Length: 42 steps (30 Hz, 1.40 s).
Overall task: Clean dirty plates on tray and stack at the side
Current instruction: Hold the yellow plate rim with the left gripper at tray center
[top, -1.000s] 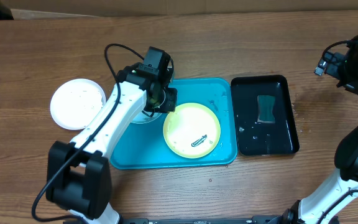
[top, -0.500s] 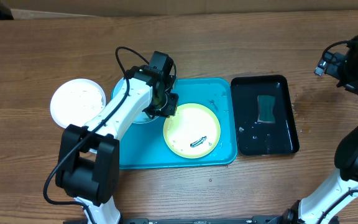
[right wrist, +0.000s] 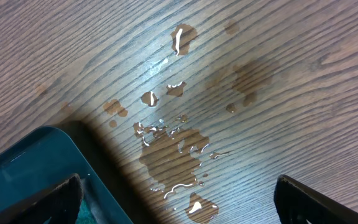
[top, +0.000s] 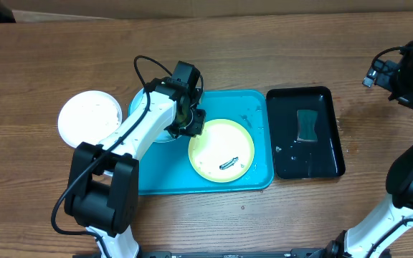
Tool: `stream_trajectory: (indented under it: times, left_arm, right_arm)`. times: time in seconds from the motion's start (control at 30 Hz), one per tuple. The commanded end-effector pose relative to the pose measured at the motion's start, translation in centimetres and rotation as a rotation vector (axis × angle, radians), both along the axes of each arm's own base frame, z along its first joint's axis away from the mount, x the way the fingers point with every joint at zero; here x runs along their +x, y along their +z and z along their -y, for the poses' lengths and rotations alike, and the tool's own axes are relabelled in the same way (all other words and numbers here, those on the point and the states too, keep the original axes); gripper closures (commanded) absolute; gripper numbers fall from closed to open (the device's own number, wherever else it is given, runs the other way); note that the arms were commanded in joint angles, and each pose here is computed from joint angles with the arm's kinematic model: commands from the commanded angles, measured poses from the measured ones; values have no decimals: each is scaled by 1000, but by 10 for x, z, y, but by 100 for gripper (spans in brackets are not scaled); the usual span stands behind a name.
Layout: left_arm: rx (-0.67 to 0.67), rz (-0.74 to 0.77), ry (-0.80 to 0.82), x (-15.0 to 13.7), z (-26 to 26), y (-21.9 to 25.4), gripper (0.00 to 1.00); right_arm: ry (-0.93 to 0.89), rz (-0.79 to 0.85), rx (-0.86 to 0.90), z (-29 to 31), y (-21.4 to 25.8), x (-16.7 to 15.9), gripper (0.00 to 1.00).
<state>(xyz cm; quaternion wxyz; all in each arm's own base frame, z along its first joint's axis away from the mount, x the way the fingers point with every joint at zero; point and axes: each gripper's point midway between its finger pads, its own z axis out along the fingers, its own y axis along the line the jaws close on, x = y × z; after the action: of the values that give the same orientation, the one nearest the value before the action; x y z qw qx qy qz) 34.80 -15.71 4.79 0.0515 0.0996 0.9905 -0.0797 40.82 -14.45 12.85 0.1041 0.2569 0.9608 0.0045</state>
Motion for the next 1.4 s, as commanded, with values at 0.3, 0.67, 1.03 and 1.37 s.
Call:
stream_trajectory:
  times: [0.3, 0.67, 1.03, 1.37]
  left_arm:
    - [9, -11, -37, -7, 8, -8, 81]
    - [48, 25, -49, -4, 11, -8, 80]
    - [50, 19, -33, -5, 10, -9, 78]
    - [51, 19, -33, -5, 9, -10, 80]
  right_arm:
    - [-3, 23, -14, 1, 8, 2, 0]
    - [-3, 23, -14, 1, 8, 2, 0]
    - [-3, 23, -14, 1, 8, 2, 0]
    - [-3, 23, -14, 1, 8, 2, 0]
